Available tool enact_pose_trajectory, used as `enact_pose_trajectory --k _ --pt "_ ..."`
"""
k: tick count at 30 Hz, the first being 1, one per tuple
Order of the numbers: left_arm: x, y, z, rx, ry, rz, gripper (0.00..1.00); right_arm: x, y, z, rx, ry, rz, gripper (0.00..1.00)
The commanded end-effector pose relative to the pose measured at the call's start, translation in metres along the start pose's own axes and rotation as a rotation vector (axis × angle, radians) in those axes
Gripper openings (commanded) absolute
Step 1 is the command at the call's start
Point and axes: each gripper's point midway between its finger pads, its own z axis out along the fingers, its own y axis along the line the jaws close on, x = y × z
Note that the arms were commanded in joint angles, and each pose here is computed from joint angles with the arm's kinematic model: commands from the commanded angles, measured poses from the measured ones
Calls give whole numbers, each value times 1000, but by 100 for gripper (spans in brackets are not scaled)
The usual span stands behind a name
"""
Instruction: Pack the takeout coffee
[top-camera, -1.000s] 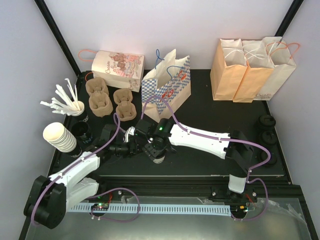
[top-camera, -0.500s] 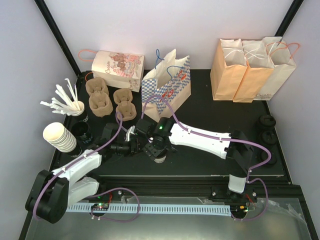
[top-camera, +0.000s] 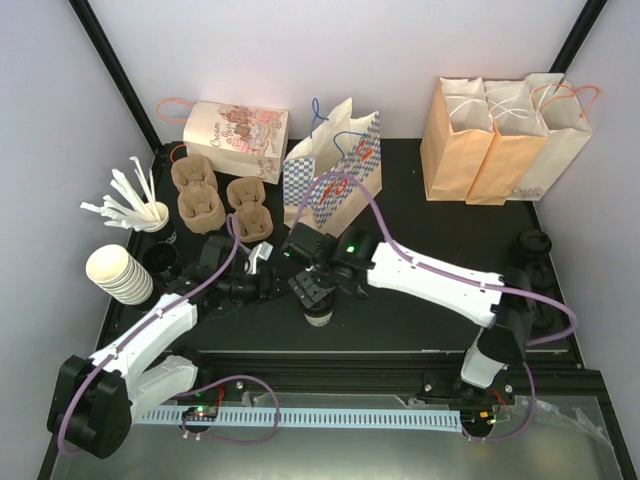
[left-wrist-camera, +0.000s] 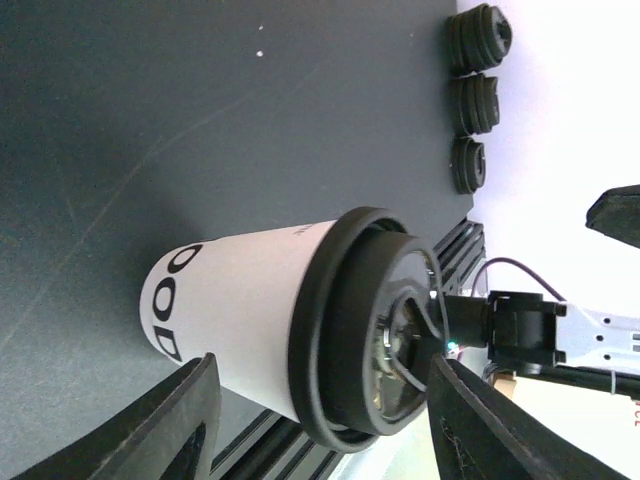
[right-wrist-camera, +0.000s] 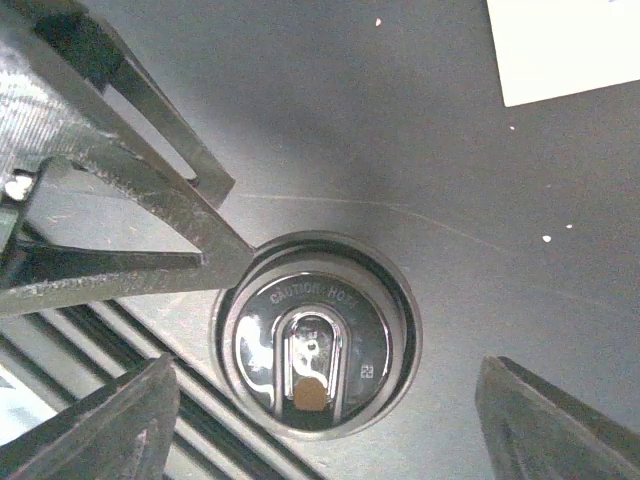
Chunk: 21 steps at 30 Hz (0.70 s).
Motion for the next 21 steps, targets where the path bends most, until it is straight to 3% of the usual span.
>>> enact_pose_trajectory --k 1,5,7,10,16,21 --pt "-3 -17 -11 4 -13 37 58 -12 -5 -22 -131 -113 104 80" --pt "7 -39 -10 87 21 42 43 -8 -6 -28 -289 -184 198 69" --pt "11 -43 -9 96 36 44 42 -11 -2 -33 -409 -240 244 68" --pt "17 -45 -6 100 53 38 43 -6 -8 -31 -517 -253 322 57" --pt "19 -36 -2 64 49 25 43 5 -9 -8 -523 -199 355 29" --pt "17 -37 -1 67 47 19 43 8 -18 7 -484 -186 373 26"
